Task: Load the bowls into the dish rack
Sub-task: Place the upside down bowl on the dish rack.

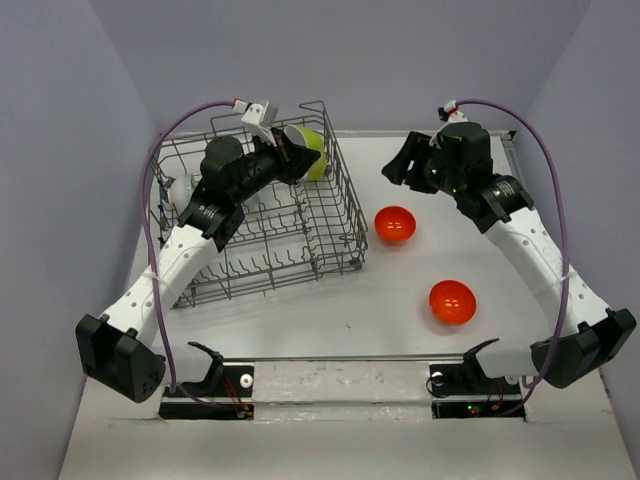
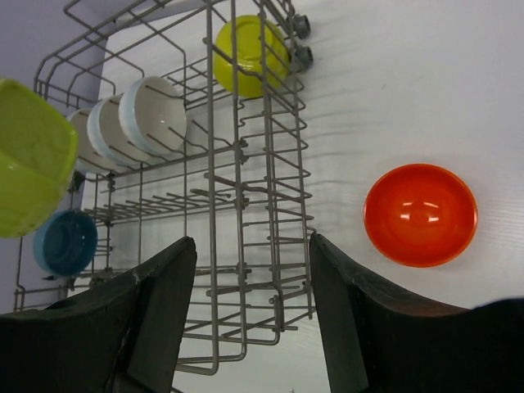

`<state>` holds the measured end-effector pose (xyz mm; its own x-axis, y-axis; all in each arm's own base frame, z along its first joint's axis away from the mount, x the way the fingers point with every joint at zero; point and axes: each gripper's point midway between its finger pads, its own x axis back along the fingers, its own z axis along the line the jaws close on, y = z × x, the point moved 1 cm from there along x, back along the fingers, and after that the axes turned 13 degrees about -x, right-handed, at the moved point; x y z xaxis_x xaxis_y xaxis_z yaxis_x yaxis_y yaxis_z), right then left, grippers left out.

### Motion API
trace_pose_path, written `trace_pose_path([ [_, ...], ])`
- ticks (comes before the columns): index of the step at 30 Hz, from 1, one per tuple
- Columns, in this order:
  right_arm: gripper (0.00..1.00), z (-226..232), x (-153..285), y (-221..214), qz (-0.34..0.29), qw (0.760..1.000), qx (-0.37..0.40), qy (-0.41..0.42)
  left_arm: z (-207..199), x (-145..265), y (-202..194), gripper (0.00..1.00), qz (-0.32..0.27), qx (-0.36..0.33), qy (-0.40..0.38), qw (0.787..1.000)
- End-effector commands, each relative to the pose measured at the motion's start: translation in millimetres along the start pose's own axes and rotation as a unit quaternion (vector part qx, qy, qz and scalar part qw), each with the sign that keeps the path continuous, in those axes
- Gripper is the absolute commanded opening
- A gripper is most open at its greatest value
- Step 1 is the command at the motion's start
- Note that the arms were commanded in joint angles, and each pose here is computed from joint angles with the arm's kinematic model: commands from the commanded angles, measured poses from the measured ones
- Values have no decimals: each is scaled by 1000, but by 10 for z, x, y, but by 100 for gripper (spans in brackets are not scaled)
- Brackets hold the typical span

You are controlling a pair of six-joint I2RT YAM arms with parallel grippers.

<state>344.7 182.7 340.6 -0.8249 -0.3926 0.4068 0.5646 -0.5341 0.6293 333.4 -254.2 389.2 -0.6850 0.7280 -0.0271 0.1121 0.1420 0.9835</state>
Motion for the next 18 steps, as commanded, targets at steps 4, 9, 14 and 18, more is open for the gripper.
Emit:
trace_pose_path([
  [4,63,231,-164,-96,2,999,21,38,-163,216,524,0,-126,83,-85,985],
  [9,63,175,-337,-230,7,999,36,14,53,225,251,0,-124,123,-95,980],
  [14,63,220,-396,-254,10,999,43,19,204,166,-12,0,-111,153,-99,977],
  [18,63,270,-450,-340,21,998,55,24,293,122,-139,0,-109,173,-108,973],
])
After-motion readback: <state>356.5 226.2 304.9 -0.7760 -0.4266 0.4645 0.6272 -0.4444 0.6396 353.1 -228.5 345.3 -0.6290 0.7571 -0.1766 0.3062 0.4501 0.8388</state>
